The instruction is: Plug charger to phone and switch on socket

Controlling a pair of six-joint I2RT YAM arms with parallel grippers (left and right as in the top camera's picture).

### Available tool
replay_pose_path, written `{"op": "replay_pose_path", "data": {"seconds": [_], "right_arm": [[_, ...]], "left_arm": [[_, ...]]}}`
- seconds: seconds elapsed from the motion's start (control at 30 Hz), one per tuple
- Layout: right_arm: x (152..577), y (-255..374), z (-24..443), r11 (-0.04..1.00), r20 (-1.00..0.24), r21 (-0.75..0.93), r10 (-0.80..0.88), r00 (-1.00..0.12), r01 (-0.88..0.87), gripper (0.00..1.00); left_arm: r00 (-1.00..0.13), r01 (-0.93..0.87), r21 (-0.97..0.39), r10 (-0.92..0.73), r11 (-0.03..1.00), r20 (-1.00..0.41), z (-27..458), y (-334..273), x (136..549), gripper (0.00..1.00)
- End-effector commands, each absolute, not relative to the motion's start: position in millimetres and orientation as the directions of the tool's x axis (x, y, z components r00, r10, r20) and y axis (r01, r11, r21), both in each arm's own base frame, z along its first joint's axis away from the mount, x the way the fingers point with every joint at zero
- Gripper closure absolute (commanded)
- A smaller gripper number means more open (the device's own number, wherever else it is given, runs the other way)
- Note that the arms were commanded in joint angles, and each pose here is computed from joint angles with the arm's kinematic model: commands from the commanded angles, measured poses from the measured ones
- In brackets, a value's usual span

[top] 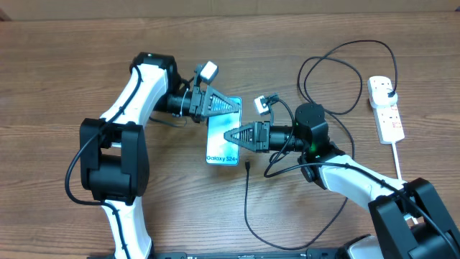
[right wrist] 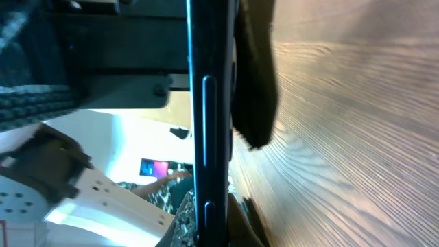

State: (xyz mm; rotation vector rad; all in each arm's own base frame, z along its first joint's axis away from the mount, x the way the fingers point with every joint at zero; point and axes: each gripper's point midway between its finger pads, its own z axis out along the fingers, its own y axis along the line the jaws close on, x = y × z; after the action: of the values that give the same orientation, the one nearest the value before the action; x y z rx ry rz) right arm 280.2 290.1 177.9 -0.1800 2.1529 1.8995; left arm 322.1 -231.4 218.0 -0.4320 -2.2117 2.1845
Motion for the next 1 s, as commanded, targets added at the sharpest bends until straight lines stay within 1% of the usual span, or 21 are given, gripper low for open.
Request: {"op": "replay_pose_path", "data": {"seconds": [0.0, 0.17, 0.4, 0.47, 0.57, 0.7, 0.83, 0.87, 0.97], "right_arm": [[288, 293, 204, 0.078, -0.282, 0.959, 0.126, -0.951, -0.274, 0.96], [305, 285, 213, 0.076, -0.301, 0.954, 0.210, -0.930, -0.291, 0.96], [313, 277, 209, 0.097, -0.291, 0.956, 0.239, -0.926, -0.275, 0.96], [316, 274, 204, 0.112, -0.269, 0.962, 0.249, -0.930, -0.248, 0.96], [312, 274, 189, 0.151, -0.252, 0.963, 0.220, -0.942, -0.222, 0.97], [305, 274, 170, 0.207, -0.270, 0.950, 0.176, -0.947, -0.232, 0.96], [300, 276, 176, 0.183, -0.314, 0.940, 0.140, -0.939, -0.287, 0.96], [300, 276, 177, 0.181, -0.316, 0.940, 0.137, -0.939, -0.290, 0.96], [299, 276, 177, 0.179, -0.315, 0.940, 0.134, -0.940, -0.290, 0.96]], "left_arm": [[-0.944, 0.283, -0.957, 0.159, -0.058, -0.289, 237, -233, 328, 0.21], [-0.946, 0.285, -0.957, 0.147, -0.054, -0.290, 237, -229, 330, 0.21], [-0.949, 0.287, -0.957, 0.123, -0.047, -0.290, 237, -220, 336, 0.20], [-0.949, 0.287, -0.957, 0.119, -0.046, -0.290, 237, -219, 337, 0.21], [-0.949, 0.287, -0.957, 0.119, -0.045, -0.290, 237, -218, 337, 0.22], [-0.946, 0.289, -0.957, 0.145, -0.031, -0.290, 234, -221, 333, 0.24], [-0.937, 0.295, -0.956, 0.198, 0.004, -0.288, 225, -224, 326, 0.25], [-0.935, 0.296, -0.955, 0.206, 0.008, -0.288, 224, -225, 324, 0.27], [-0.936, 0.294, -0.956, 0.202, -0.001, -0.288, 226, -226, 324, 0.27]]}}
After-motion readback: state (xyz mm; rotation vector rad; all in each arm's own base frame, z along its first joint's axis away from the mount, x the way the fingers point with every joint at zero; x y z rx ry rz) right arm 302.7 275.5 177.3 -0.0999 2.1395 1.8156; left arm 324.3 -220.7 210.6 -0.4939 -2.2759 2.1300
